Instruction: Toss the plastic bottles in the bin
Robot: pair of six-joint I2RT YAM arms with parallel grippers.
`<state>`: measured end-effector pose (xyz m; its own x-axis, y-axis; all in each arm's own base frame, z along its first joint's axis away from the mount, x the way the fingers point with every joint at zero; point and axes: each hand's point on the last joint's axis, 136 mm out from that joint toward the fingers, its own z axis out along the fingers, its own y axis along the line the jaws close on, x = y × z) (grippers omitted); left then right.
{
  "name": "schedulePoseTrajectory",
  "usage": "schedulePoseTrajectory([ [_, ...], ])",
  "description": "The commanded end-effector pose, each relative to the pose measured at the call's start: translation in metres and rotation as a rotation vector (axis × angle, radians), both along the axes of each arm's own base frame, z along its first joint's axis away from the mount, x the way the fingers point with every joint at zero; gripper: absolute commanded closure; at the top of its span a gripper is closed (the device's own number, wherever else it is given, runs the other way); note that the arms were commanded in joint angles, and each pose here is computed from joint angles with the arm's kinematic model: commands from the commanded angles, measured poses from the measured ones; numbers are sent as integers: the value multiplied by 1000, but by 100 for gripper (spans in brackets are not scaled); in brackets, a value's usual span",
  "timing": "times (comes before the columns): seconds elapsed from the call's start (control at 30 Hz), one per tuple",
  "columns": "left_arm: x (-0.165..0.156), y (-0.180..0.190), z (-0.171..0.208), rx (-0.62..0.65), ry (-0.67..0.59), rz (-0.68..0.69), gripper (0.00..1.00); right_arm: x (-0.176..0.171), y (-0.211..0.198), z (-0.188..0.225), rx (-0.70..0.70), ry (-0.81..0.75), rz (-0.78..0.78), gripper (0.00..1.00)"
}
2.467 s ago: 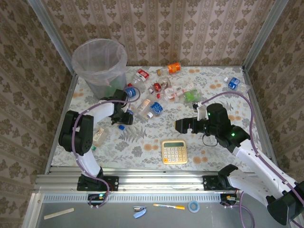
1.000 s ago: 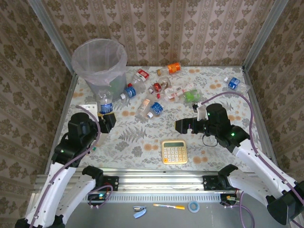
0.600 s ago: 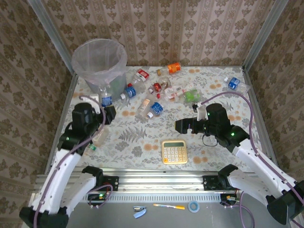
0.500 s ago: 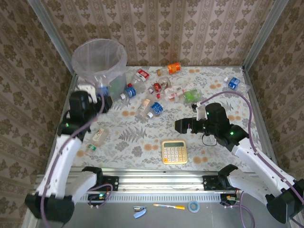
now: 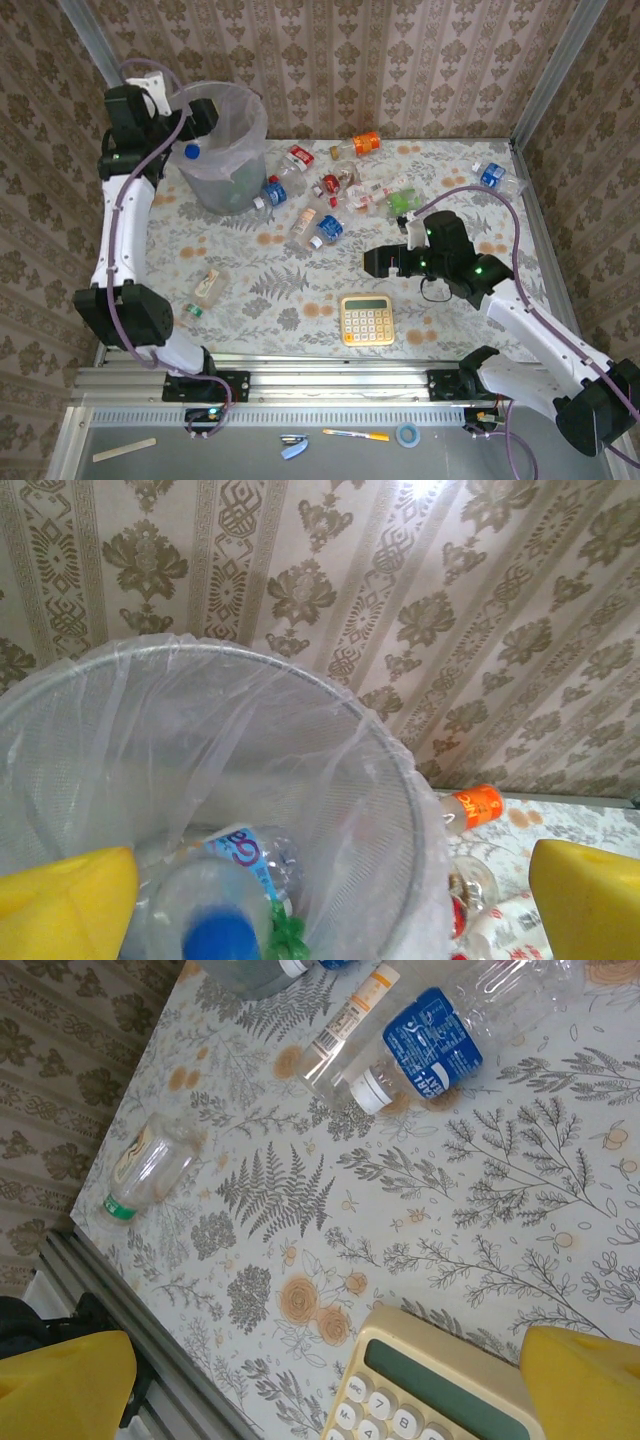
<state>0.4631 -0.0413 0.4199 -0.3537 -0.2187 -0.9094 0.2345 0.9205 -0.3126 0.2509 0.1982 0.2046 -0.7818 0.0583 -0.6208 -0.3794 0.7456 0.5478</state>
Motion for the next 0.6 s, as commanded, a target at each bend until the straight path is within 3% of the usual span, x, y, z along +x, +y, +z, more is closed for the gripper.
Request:
schedulePoseTrajectory([
  [0.0,-43,-1,27,-4,-47,-12,0,-2,4,7,39,-16,9,0],
  [0.27,-118,-4,30,-15,-57,-12,0,-5,-1,6,12,-16,3,0],
  [0.57,-173,-16,-31,12,91,-51,0,-1,1,4,15,0,0,0],
])
